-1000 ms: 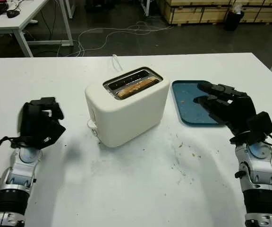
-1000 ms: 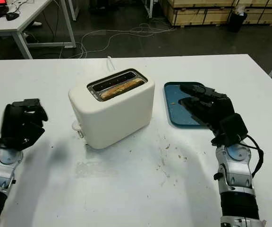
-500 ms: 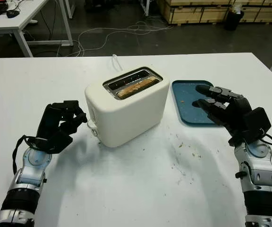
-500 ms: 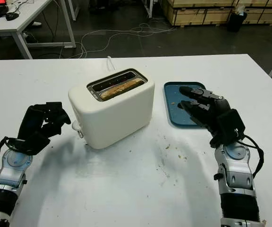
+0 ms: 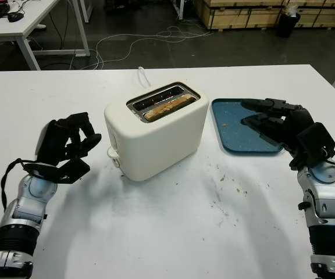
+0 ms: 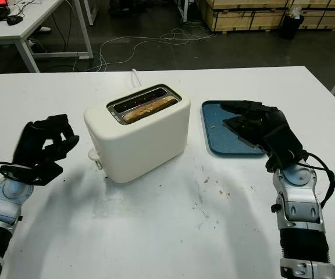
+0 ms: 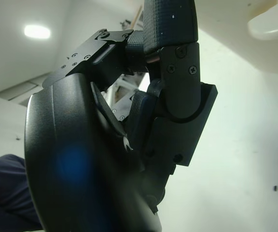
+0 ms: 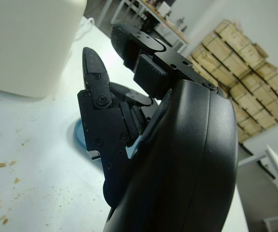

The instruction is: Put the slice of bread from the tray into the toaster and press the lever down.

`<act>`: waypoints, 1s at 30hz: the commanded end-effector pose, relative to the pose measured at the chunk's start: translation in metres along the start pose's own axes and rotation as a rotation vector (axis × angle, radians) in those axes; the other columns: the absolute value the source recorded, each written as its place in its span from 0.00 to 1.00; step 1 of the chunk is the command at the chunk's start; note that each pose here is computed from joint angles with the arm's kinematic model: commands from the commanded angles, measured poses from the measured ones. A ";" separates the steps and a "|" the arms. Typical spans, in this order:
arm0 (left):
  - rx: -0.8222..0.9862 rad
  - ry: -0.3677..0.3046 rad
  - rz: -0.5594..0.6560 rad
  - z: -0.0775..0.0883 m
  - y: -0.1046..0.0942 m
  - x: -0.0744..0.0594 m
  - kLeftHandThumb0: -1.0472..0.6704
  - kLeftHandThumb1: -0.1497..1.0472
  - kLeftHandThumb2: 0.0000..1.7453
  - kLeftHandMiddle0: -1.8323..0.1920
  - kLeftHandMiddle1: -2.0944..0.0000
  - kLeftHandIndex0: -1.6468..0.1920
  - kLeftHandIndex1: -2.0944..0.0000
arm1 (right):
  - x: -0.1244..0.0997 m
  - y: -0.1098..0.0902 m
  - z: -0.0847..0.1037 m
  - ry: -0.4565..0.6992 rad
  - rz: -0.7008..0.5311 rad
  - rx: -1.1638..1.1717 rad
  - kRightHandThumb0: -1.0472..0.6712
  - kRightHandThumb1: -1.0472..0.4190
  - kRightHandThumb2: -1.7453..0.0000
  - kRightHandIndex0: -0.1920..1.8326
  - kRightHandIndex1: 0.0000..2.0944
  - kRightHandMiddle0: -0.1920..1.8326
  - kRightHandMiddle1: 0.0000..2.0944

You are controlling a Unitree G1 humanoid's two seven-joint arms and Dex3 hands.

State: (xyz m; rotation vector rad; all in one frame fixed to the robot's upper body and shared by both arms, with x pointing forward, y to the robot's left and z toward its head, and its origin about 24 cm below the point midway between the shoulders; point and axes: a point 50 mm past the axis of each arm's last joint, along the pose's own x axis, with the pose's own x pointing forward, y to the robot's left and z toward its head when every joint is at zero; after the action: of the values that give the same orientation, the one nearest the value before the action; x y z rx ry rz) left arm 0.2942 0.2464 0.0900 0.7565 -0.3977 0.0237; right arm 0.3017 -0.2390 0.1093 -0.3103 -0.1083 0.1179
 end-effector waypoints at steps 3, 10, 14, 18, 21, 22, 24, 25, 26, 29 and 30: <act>0.026 -0.007 0.011 0.001 0.010 0.005 0.00 0.89 0.34 0.31 0.17 0.43 0.17 | 0.004 -0.003 0.007 -0.037 0.003 -0.017 0.42 0.09 0.97 0.41 0.44 0.57 0.01; 0.036 0.027 -0.004 -0.005 0.011 0.004 0.00 0.89 0.34 0.28 0.17 0.37 0.17 | 0.005 -0.002 0.007 -0.049 0.020 -0.012 0.43 0.09 0.98 0.42 0.45 0.58 0.01; 0.041 0.042 -0.007 -0.008 0.012 0.006 0.00 0.89 0.35 0.26 0.17 0.35 0.17 | 0.005 -0.002 0.008 -0.057 0.028 -0.030 0.43 0.09 0.98 0.43 0.46 0.59 0.01; 0.062 0.063 -0.010 -0.012 0.015 0.009 0.00 0.89 0.37 0.21 0.17 0.31 0.17 | 0.005 -0.003 0.010 -0.070 0.026 -0.060 0.43 0.09 0.97 0.43 0.46 0.58 0.01; 0.072 0.074 -0.010 -0.013 0.015 0.010 0.00 0.89 0.38 0.19 0.17 0.29 0.17 | 0.005 -0.002 0.008 -0.071 0.030 -0.049 0.43 0.09 0.98 0.43 0.47 0.58 0.01; 0.072 0.076 -0.009 -0.013 0.015 0.010 0.00 0.89 0.38 0.19 0.17 0.29 0.17 | 0.005 -0.002 0.008 -0.069 0.030 -0.048 0.42 0.09 0.97 0.43 0.47 0.58 0.01; 0.071 0.076 -0.010 -0.013 0.015 0.011 0.00 0.89 0.38 0.19 0.17 0.29 0.17 | 0.005 -0.002 0.008 -0.066 0.030 -0.039 0.42 0.09 0.97 0.43 0.46 0.58 0.01; 0.070 0.076 -0.010 -0.013 0.015 0.011 0.00 0.89 0.38 0.19 0.17 0.29 0.17 | 0.005 -0.002 0.008 -0.066 0.030 -0.034 0.42 0.09 0.97 0.42 0.46 0.58 0.01; 0.068 0.077 -0.011 -0.014 0.015 0.011 0.00 0.89 0.38 0.19 0.17 0.29 0.17 | 0.005 -0.002 0.008 -0.064 0.030 -0.030 0.43 0.09 0.97 0.42 0.46 0.59 0.01; 0.064 0.077 -0.010 -0.013 0.014 0.011 0.00 0.89 0.38 0.19 0.17 0.28 0.17 | 0.004 -0.002 0.008 -0.066 0.029 -0.034 0.43 0.09 0.97 0.42 0.46 0.58 0.01; 0.061 0.074 -0.010 -0.013 0.014 0.011 0.00 0.89 0.38 0.19 0.17 0.28 0.17 | 0.004 -0.002 0.007 -0.066 0.029 -0.031 0.43 0.09 0.97 0.42 0.46 0.59 0.01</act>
State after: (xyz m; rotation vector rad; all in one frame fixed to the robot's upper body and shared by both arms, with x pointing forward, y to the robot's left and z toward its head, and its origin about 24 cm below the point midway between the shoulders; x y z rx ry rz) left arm 0.3030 0.2640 0.0905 0.8079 -0.3160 0.0506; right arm 0.3037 -0.2382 0.1130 -0.3392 -0.1516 0.1520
